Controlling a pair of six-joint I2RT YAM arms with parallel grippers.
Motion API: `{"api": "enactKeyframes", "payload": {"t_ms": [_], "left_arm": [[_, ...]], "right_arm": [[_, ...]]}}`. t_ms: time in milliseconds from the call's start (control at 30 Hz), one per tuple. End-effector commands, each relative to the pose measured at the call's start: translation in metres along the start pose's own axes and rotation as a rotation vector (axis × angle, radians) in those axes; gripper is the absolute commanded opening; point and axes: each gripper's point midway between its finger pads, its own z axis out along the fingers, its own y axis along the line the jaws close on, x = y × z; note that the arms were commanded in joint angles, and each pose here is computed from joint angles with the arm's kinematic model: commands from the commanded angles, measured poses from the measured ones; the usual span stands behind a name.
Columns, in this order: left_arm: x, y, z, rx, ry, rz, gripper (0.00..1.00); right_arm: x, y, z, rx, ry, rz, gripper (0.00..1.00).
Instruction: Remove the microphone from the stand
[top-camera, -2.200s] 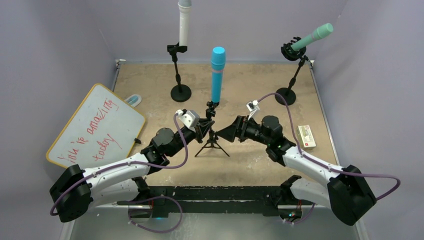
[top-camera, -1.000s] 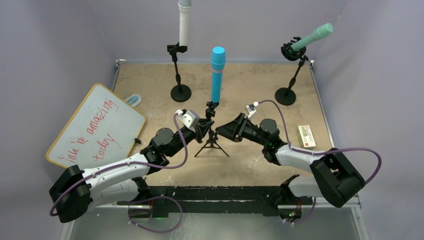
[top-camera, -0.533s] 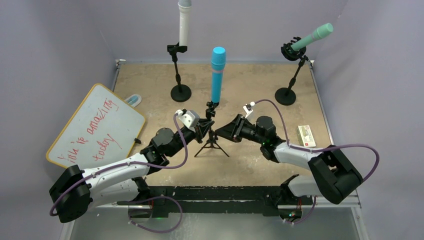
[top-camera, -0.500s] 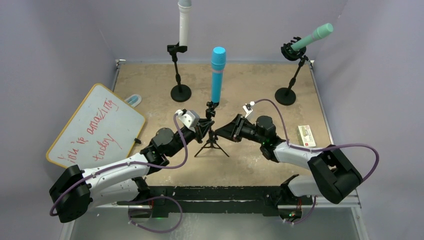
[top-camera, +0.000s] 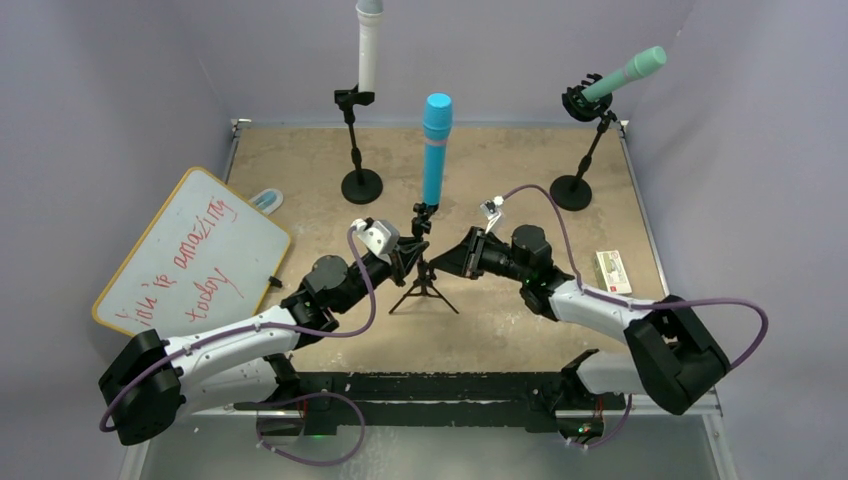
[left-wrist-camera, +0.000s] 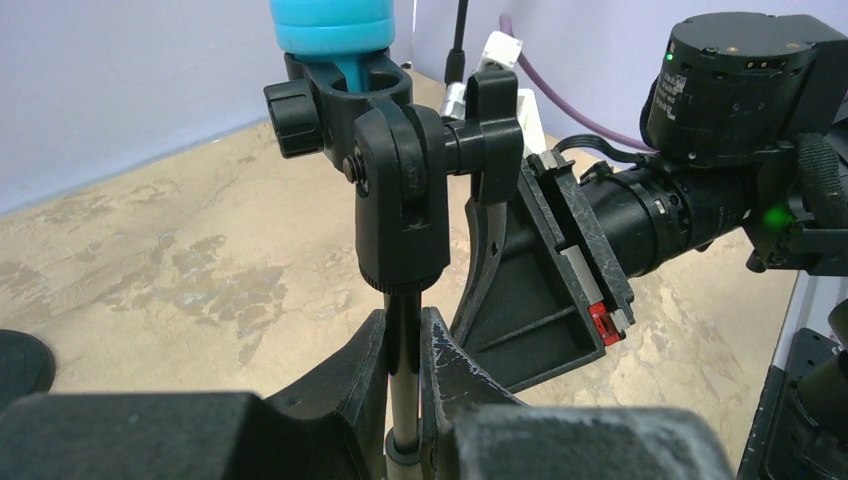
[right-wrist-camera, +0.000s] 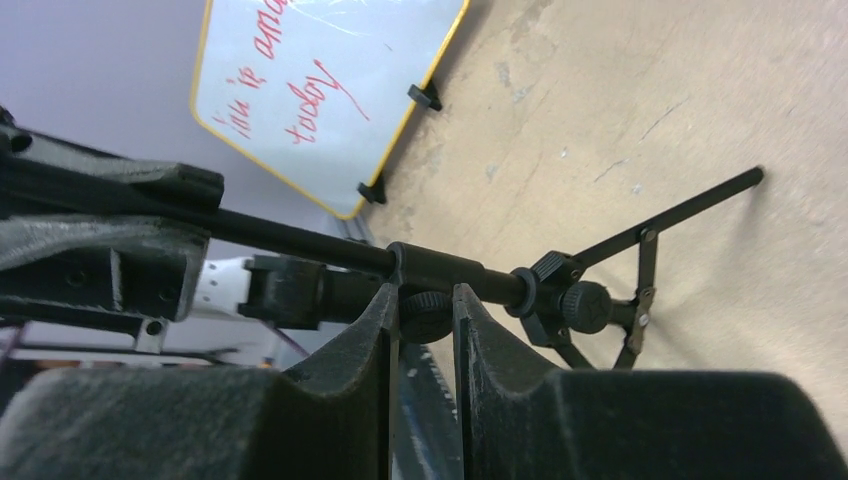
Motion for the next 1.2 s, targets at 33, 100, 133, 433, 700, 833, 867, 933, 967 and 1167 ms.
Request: {"api": "enactKeyframes", "payload": {"t_ms": [33, 100, 133, 433, 700, 833, 867, 933, 967, 1167], "left_arm": [[-0.025, -0.007, 0.007, 0.021, -0.062, -0.022, 0.0], [-0.024, -0.007, 0.007, 0.019, -0.06, -0.025, 0.0], [-0.024, -0.007, 0.007, 0.02, -0.06, -0.026, 0.0], [-0.023, -0.008, 0.008, 0.024, -0.059, -0.034, 0.0], [-0.025, -0.007, 0.007, 0.022, -0.061, -0.027, 0.0], [-0.025, -0.007, 0.006, 0.022, -0.065, -0.027, 0.0], [-0.025, -0.007, 0.006, 0.021, -0.064, -0.028, 0.0], [-0.025, -0.007, 0.005, 0.021, -0.065, -0.027, 0.0], [-0.025, -0.007, 0.004, 0.021, -0.066, -0.026, 0.0], [-0.026, -0.006, 0.002, 0.018, -0.069, -0.019, 0.0]], "right_arm": [[-0.02, 0.001, -0.003, 0.023, -0.05, -0.345, 0.07], [-0.021, -0.002, -0.005, 0.038, -0.049, -0.42, 0.09], [-0.022, -0.003, -0.006, 0.044, -0.047, -0.45, 0.09], [-0.016, -0.008, -0.013, 0.083, -0.044, -0.382, 0.32], [-0.019, 0.0, -0.02, 0.092, -0.13, -0.099, 0.6], [-0.013, 0.01, -0.017, 0.015, -0.112, -0.004, 0.61], [-0.011, 0.013, -0.016, -0.01, -0.106, 0.013, 0.61], [-0.008, 0.017, -0.015, -0.046, -0.093, 0.044, 0.61], [-0.007, 0.017, -0.014, -0.053, -0.089, 0.056, 0.61], [0.0, 0.01, -0.012, -0.054, -0.065, 0.104, 0.59]]}}
